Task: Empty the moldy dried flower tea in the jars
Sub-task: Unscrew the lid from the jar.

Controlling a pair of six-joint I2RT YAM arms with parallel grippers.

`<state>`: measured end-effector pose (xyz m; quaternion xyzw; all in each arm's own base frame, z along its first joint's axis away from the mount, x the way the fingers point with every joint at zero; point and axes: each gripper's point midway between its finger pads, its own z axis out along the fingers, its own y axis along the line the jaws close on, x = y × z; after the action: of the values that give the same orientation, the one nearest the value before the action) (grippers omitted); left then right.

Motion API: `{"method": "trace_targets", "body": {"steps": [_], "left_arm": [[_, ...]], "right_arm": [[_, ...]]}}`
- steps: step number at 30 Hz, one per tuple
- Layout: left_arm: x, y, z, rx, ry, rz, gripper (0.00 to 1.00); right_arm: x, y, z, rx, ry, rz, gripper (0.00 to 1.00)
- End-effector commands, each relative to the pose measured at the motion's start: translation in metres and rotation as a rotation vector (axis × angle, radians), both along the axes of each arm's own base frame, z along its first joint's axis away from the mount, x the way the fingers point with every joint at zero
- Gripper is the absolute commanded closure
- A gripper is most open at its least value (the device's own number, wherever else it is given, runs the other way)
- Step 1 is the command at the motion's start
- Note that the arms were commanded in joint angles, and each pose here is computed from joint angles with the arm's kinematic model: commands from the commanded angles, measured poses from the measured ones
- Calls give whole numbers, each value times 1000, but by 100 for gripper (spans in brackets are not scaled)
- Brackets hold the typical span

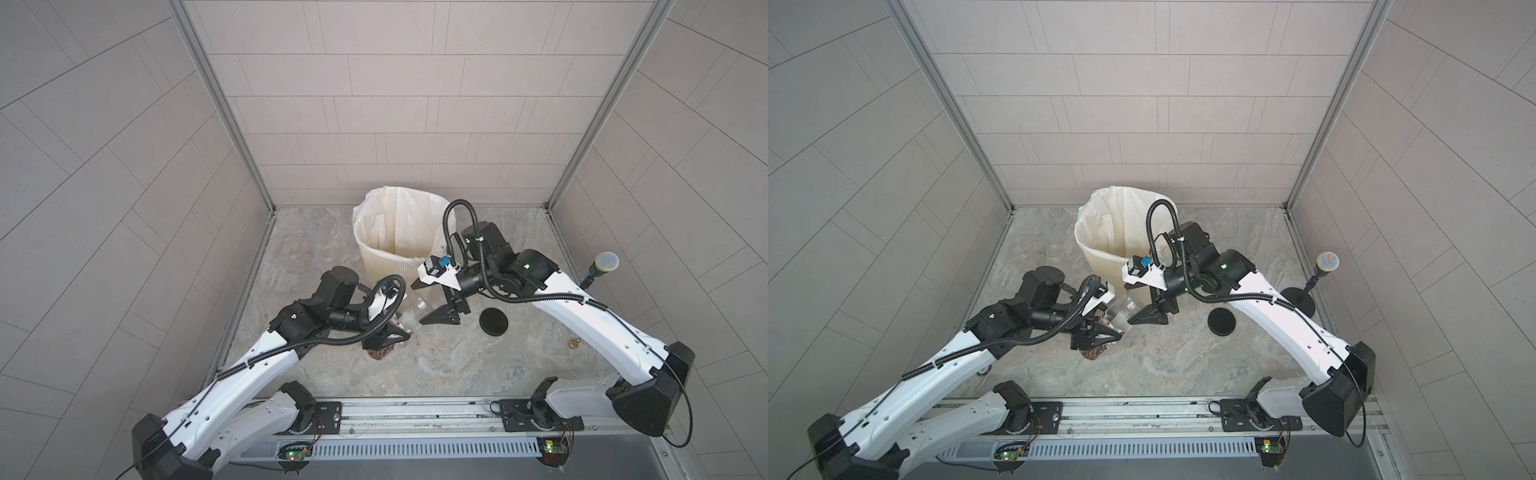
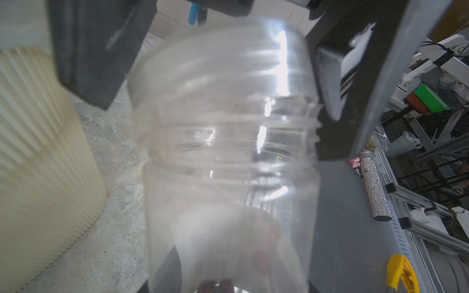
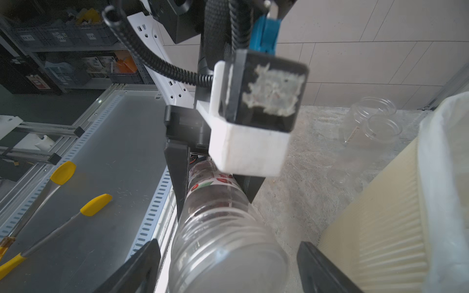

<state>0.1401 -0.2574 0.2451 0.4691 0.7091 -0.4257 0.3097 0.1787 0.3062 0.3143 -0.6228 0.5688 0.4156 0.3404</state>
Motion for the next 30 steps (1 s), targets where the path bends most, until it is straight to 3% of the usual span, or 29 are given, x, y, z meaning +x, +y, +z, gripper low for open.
{"method": "trace_targets", "body": {"steps": [1, 9, 18, 24, 30], "left_arm": [[0, -2, 17, -34, -39, -13, 61], [3, 1, 20, -39, -84, 15, 62], [8, 4, 19, -27, -108, 40, 62], [8, 2, 27, -51, -122, 35, 62], [15, 2, 28, -60, -140, 63, 64]], "right_arm": [[-8, -1, 19, 51, 16, 14, 12], [-11, 3, 12, 41, 167, 17, 40], [-7, 2, 11, 29, 188, -12, 57], [-9, 4, 7, 33, 223, 1, 52], [-13, 7, 5, 45, 278, 12, 59]]}}
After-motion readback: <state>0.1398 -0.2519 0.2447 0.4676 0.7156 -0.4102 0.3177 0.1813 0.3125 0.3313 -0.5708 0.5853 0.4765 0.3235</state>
